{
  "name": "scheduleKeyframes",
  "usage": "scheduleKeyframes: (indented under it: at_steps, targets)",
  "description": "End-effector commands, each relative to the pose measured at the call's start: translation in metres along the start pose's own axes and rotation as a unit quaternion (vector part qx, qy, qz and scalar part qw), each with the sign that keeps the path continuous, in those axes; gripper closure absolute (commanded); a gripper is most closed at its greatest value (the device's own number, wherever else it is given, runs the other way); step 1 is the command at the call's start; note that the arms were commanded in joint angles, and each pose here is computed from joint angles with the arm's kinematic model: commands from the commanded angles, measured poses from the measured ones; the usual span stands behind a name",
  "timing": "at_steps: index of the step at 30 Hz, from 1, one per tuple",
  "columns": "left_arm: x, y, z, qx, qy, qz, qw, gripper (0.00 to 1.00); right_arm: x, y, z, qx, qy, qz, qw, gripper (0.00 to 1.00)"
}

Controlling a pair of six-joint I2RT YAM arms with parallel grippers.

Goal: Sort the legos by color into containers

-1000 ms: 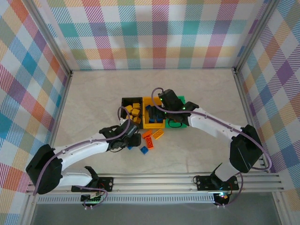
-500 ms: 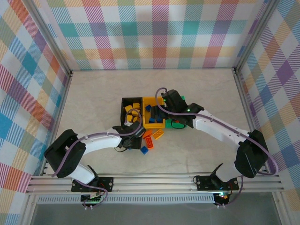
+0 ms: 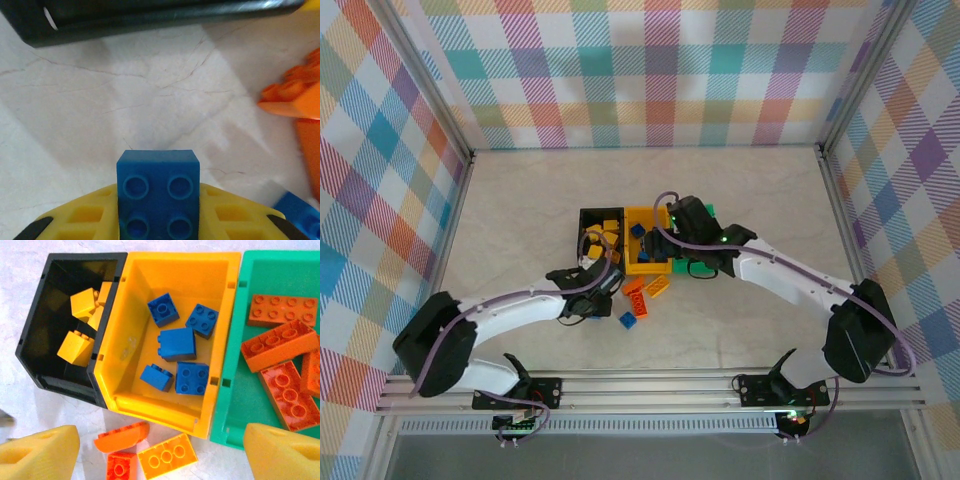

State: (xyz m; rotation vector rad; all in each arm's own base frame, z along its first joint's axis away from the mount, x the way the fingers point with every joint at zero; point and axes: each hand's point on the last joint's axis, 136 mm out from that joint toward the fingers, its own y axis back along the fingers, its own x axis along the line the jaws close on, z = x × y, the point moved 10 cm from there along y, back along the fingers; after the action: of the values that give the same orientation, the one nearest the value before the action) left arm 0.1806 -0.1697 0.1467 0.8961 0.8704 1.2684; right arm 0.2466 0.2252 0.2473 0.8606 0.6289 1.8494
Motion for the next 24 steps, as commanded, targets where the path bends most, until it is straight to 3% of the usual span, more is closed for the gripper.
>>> scheduleKeyframes:
  at_steps: [1, 7, 12, 16, 20, 24]
  targets:
    - [-0.015, 0.042, 0.031, -0.049, 0.008, -0.042, 0.998, 0.75, -0.004, 0.012, -0.007, -0.013, -0.017, 0.009, 1.000, 0.14]
    - [-0.062, 0.052, 0.104, -0.087, -0.009, -0.072, 0.994, 0.75, -0.020, 0.017, -0.033, 0.004, -0.035, -0.005, 0.999, 0.14]
    - [-0.094, 0.022, 0.153, -0.072, -0.014, -0.072, 0.995, 0.76, -0.031, 0.024, -0.051, 0.020, -0.042, -0.012, 0.999, 0.14]
    - [-0.108, -0.005, 0.172, -0.055, -0.017, -0.059, 0.997, 0.76, -0.037, 0.028, -0.065, 0.032, -0.050, -0.005, 0.998, 0.13]
    - [-0.112, -0.018, 0.183, -0.048, -0.010, -0.051, 0.997, 0.68, -0.040, 0.028, -0.074, 0.043, -0.054, 0.005, 0.998, 0.12]
    - [-0.112, -0.011, 0.189, -0.055, 0.001, -0.062, 0.997, 0.42, -0.036, 0.028, -0.078, 0.050, -0.045, 0.035, 0.997, 0.11]
